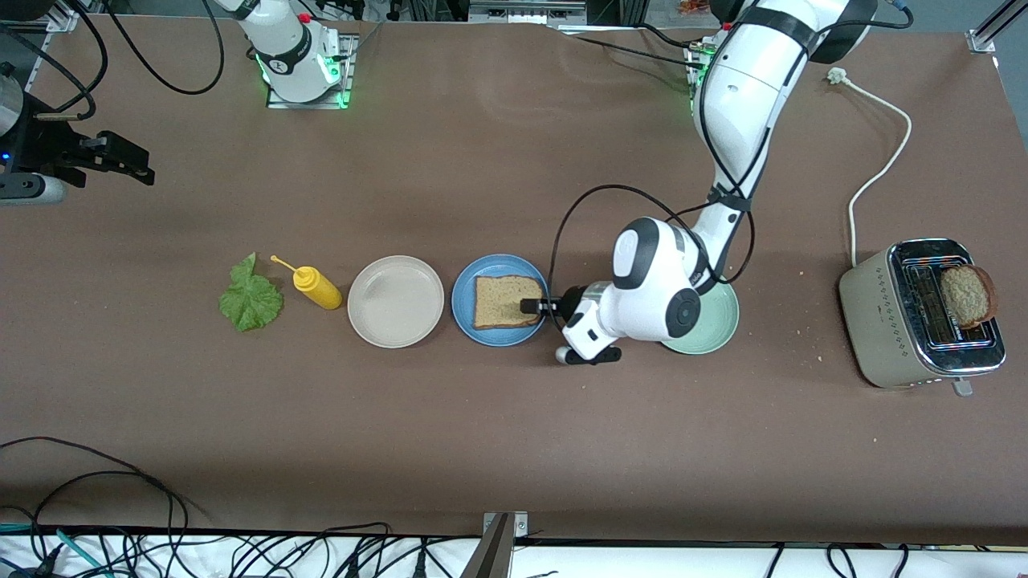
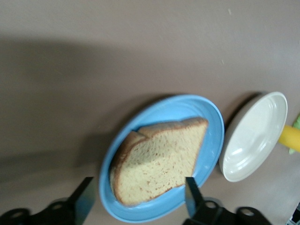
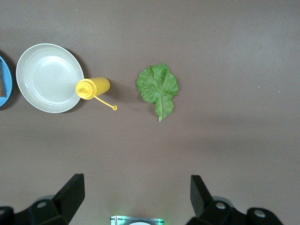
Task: Make sandwich in blue plate with both arms
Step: 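Withdraw the left gripper while the right gripper reaches the lettuce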
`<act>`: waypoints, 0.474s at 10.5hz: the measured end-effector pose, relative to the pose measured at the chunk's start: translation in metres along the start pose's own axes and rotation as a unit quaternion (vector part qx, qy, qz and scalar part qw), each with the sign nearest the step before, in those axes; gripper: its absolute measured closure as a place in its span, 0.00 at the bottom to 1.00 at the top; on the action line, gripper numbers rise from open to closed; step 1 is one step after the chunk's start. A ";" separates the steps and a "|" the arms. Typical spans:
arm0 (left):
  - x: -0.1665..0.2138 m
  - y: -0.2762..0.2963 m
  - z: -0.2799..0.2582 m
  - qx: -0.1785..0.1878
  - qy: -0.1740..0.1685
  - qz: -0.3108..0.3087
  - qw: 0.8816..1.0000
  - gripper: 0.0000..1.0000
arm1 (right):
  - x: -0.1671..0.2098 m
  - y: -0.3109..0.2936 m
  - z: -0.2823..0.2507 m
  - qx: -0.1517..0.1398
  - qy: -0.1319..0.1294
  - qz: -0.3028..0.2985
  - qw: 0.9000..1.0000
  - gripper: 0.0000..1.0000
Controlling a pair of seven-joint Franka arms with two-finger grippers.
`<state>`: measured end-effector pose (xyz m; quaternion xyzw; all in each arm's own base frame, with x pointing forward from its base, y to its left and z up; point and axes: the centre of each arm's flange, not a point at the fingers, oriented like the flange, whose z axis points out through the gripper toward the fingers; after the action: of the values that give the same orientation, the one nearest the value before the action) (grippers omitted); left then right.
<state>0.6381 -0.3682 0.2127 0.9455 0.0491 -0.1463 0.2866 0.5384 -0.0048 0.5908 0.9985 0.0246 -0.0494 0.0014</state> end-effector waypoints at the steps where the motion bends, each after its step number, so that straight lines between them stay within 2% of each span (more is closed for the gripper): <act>1: 0.009 -0.012 -0.012 0.003 0.011 -0.008 1.000 0.04 | 0.000 0.000 0.000 0.000 0.000 0.000 1.000 0.00; 2: 0.017 -0.023 -0.025 0.006 0.020 -0.014 1.000 0.00 | 0.000 0.000 0.000 0.000 0.000 0.000 1.000 0.00; 5: 0.028 -0.037 -0.073 0.002 0.040 -0.022 0.999 0.00 | 0.003 -0.001 0.005 0.000 -0.005 -0.002 1.000 0.00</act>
<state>0.6765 -0.2962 0.2422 0.9499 0.0808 -0.1149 0.2792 0.5406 -0.0040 0.5855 0.9981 0.0266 -0.0548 0.0013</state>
